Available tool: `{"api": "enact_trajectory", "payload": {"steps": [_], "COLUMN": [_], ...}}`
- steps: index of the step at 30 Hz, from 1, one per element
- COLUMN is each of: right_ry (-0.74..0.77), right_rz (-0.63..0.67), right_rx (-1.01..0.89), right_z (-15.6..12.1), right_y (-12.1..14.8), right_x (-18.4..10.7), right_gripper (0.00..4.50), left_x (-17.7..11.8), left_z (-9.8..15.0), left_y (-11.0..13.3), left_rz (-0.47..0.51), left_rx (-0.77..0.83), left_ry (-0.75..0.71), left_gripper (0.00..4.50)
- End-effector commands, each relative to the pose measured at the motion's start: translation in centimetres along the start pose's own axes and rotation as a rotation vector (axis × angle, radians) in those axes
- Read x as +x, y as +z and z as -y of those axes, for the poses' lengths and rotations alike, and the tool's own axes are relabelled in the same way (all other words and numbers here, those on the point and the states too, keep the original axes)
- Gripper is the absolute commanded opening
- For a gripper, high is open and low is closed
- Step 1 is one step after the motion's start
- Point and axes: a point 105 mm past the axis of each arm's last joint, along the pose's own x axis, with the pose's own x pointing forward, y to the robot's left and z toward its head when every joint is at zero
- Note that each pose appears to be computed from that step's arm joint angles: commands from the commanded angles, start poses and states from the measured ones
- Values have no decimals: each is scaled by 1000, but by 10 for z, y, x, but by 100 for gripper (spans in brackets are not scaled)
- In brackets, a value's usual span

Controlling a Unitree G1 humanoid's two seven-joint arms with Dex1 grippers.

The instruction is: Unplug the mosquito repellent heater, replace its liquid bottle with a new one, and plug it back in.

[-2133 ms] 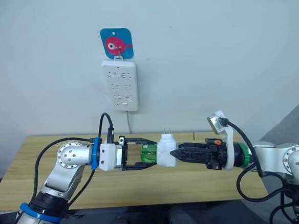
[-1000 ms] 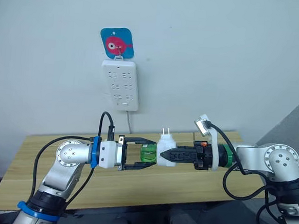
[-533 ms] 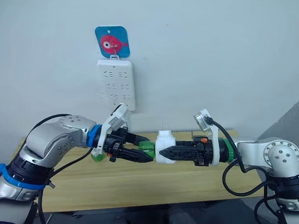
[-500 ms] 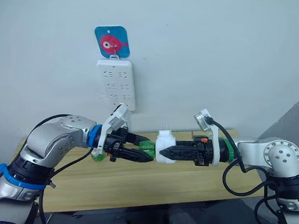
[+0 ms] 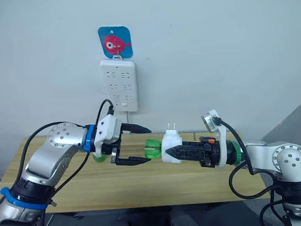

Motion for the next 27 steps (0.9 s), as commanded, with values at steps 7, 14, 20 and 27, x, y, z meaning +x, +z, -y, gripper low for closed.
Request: {"api": "enact_trajectory", "payload": {"steps": [7, 14, 20, 27], "right_ry": [26, 18, 16, 22], "right_rz": [42, 48, 49, -9], "right_rx": [-7, -10, -14, -96], "right_z": [-10, -9, -9, -14], "right_y": [8, 9, 10, 7], "right_x": [-2, -1, 0, 1], "right_gripper": [300, 300, 300, 300], "left_x": [9, 14, 18, 4], "left_z": [0, 3, 0, -4], "left_y": [19, 13, 14, -6], "left_rz": [132, 138, 147, -101], "left_rx": [311, 315, 301, -387], "left_ry": [80, 64, 56, -108], "left_gripper": [420, 360, 227, 227]}}
